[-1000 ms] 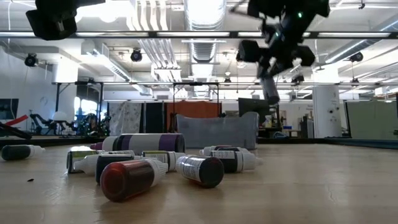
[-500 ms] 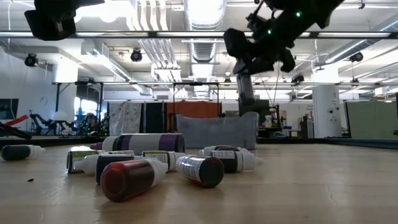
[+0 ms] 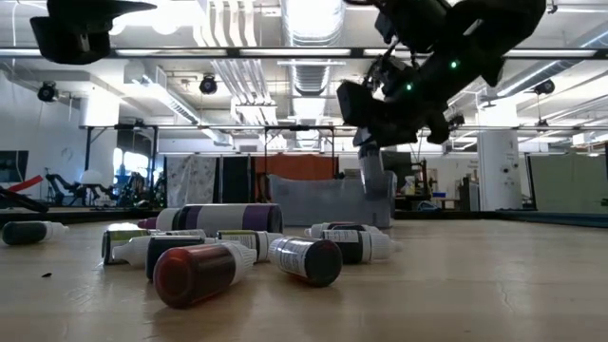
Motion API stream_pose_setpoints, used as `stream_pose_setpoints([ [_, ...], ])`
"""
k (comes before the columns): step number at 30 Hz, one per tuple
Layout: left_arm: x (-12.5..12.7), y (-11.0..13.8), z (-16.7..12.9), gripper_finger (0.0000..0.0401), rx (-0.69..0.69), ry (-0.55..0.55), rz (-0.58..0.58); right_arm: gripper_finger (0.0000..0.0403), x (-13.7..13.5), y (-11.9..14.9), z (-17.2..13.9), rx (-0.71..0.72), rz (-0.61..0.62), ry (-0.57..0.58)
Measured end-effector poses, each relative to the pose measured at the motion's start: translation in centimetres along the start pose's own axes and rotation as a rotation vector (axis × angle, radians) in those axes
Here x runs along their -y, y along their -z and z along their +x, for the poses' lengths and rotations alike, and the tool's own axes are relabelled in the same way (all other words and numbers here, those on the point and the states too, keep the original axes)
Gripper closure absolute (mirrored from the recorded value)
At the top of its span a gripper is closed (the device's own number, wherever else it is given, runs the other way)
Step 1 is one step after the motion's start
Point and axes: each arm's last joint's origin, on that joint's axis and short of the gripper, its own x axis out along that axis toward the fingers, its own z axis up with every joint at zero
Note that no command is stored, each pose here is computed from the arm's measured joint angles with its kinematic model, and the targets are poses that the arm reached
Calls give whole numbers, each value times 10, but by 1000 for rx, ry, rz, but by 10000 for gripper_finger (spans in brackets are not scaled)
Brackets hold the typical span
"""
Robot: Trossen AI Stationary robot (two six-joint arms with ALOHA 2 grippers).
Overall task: Pick & Place food coloring
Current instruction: Put the large black food coloring bottle into the black bin
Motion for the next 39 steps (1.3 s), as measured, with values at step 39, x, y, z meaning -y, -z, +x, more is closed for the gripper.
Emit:
stream_pose_setpoints([
  [39, -1, 0, 0, 126, -4, -10, 3, 234, -8, 3, -10, -71, -77, -87],
])
